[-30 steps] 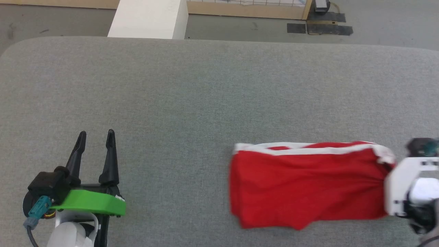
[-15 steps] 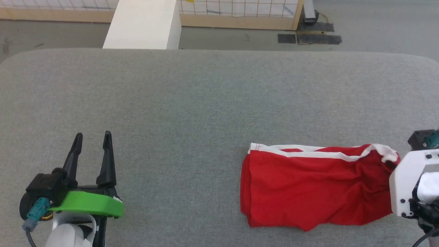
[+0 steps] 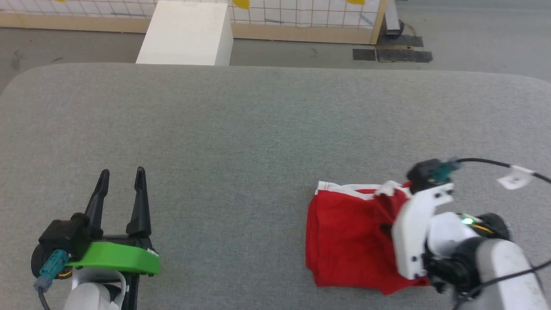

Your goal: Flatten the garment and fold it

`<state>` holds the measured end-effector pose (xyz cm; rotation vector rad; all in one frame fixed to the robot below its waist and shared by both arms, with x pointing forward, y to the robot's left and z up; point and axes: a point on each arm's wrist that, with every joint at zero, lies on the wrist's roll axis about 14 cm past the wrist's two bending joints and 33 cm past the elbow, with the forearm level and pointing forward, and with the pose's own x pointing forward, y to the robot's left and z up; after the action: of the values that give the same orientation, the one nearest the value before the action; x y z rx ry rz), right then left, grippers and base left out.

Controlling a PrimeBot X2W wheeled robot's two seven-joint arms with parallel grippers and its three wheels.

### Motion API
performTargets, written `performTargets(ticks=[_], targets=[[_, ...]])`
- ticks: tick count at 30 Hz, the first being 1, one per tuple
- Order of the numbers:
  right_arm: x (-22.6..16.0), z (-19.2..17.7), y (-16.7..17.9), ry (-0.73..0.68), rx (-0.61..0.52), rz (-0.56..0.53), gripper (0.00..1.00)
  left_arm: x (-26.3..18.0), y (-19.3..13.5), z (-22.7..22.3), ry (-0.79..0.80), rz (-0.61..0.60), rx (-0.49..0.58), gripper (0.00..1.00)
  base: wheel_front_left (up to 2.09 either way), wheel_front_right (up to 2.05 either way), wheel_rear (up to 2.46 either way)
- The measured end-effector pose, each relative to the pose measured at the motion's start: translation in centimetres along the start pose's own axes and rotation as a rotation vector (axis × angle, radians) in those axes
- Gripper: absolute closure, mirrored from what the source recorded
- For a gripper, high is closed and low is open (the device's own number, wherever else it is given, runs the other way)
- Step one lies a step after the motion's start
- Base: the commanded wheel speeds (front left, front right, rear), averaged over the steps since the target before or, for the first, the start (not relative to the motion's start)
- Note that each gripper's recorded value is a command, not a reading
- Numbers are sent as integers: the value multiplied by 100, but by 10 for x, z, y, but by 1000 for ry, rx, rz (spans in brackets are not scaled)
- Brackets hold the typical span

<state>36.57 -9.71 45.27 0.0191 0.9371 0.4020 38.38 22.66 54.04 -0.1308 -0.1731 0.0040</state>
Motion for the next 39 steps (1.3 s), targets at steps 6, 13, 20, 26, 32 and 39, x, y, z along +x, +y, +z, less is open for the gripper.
performTargets(ticks=[6, 13, 20, 26, 32, 39], targets=[[28, 0, 38, 22, -83, 92, 100, -7, 9, -1, 8, 28, 8, 0, 0, 0, 0], [56, -13, 53, 62, -101, 144, 100, -13, 16, -6, 28, 51, 11, 0, 0, 0, 0], [76, -30, 58, 103, -117, 152, 100, -15, 18, -10, 40, 61, 8, 0, 0, 0, 0], [76, -24, 67, 58, -149, 162, 0, -14, 15, -8, 32, 53, 0, 0, 0, 0, 0], [60, -4, 72, -4, -211, 150, 0, -12, 10, -4, 19, 38, -5, 0, 0, 0, 0], [15, 39, 66, -177, -216, 103, 0, -10, 3, -4, 16, 17, -11, 0, 0, 0, 0]])
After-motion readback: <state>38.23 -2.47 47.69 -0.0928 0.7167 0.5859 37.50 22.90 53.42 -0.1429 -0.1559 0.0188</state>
